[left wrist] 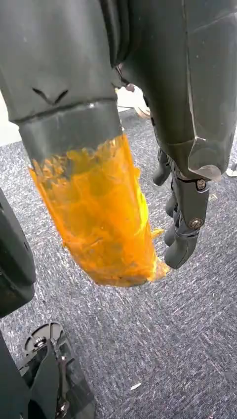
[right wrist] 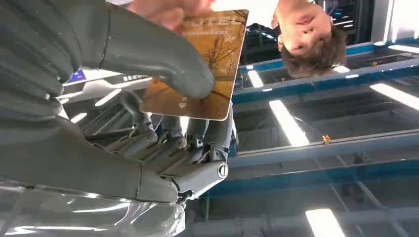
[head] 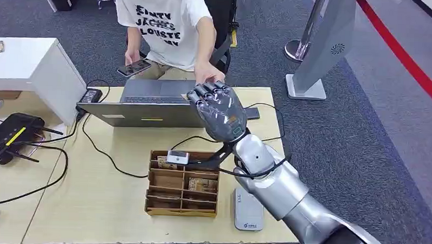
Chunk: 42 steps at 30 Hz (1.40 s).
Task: Pass the card to the sensor for recognition and then transmit it.
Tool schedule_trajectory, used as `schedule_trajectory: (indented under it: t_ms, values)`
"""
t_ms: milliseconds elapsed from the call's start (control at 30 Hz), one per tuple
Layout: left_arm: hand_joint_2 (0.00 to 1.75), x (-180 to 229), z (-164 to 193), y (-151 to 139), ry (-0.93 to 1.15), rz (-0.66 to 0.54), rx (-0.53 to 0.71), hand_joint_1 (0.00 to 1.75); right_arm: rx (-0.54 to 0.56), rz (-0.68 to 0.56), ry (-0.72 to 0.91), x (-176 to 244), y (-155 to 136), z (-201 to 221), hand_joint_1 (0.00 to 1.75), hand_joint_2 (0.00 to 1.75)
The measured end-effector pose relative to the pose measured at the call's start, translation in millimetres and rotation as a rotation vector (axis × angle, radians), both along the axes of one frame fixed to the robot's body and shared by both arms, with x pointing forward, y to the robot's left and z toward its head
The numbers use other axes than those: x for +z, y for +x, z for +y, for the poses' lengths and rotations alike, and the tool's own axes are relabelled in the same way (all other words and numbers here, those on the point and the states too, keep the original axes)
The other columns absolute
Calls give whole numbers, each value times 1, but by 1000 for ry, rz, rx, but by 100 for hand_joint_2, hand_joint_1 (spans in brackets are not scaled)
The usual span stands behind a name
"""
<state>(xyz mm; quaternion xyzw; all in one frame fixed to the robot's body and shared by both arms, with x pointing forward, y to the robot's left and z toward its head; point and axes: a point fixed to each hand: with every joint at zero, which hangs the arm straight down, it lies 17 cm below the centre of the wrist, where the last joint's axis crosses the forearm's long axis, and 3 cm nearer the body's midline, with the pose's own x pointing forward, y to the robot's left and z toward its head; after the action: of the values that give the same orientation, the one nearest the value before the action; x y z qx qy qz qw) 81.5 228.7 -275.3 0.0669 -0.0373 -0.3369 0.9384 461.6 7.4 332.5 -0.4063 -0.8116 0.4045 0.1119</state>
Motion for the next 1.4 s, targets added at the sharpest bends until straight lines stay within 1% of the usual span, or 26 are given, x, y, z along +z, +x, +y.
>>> schedule_trajectory:
  t_ms: [233, 267, 433, 533, 567, 667, 733, 800, 867, 967, 1033, 1133, 1400]
  values:
    - [0, 0, 0, 0, 0, -1, 2, 0, -4, 11, -8, -4, 2, 0, 171, 175]
    - [0, 0, 0, 0, 0, -1, 2, 0, -4, 11, -8, -4, 2, 0, 175, 175]
    - [0, 0, 0, 0, 0, -1, 3, 0, -3, 14, -7, -5, 2, 1, 175, 175]
    - [0, 0, 0, 1, -1, -6, 11, 0, 14, 48, 21, -8, 2, 0, 175, 175]
    - [0, 0, 1, 1, 0, -9, 16, 0, 34, 81, 53, -10, 1, 0, 175, 175]
    - [0, 0, 2, 2, 3, -19, 42, 0, 139, 255, 241, -16, -5, -2, 175, 175]
    - [0, -1, 3, 0, 8, -32, 70, 0, 266, 450, 485, -18, -13, -7, 175, 175]
    - [0, -2, 5, -5, 12, -34, 90, 0, 367, 590, 701, -20, -20, -16, 175, 175]
    - [0, -3, 6, -10, 17, -33, 108, 0, 445, 685, 872, -25, -26, -28, 175, 175]
    - [0, -4, 8, -16, 21, -27, 136, 0, 526, 789, 1053, -36, -35, -45, 175, 175]
    - [0, -4, 8, -17, 21, -26, 153, 0, 549, 830, 1137, -46, -40, -55, 175, 175]
    - [0, -4, 9, -18, 23, -24, 172, 0, 550, 844, 1197, -58, -48, -69, 175, 175]
    - [0, -4, 10, -18, 23, -24, 184, 0, 533, 839, 1230, -64, -53, -83, 175, 175]
